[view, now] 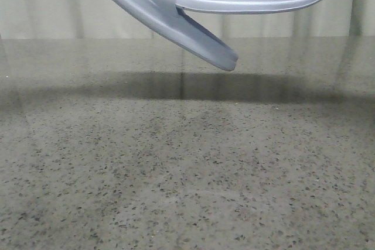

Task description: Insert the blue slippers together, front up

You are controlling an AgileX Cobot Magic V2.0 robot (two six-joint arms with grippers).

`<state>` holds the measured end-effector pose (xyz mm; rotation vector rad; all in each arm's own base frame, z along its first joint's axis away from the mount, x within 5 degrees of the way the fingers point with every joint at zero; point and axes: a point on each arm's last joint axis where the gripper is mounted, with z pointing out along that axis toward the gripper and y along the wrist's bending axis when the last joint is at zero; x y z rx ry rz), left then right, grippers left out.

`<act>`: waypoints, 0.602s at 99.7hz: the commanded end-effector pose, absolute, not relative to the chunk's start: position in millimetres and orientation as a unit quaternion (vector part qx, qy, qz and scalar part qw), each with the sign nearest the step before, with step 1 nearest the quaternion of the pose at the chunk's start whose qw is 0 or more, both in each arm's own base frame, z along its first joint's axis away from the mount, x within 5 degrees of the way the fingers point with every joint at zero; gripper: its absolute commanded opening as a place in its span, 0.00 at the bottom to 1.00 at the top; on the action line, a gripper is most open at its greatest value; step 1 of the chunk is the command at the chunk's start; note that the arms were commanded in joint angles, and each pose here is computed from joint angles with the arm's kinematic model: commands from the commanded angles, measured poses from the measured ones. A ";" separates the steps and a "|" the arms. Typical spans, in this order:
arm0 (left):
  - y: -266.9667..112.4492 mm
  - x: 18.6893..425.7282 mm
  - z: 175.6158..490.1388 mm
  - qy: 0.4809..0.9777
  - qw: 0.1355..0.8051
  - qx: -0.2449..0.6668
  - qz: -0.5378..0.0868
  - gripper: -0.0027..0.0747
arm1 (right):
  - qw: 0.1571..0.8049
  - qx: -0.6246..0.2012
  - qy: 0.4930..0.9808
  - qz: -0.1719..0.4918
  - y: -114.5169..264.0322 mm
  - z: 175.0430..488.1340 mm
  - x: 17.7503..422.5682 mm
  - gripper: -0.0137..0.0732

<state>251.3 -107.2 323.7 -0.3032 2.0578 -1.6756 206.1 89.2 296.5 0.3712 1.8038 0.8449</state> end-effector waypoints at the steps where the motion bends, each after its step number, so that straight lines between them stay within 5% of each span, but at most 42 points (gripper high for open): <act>1: -125.4 227.9 349.8 0.702 0.170 -0.029 -0.690 0.06 | 0.595 0.110 0.697 0.386 97.9 323.6 206.3 0.03; 39: -124.8 228.4 352.5 0.692 0.170 -0.035 -0.701 0.06 | 0.624 0.055 0.701 0.341 97.5 324.1 206.5 0.04; 60: -124.6 228.8 353.5 0.687 0.170 -0.039 -0.705 0.06 | 0.620 0.043 0.725 0.296 89.1 318.4 209.7 0.31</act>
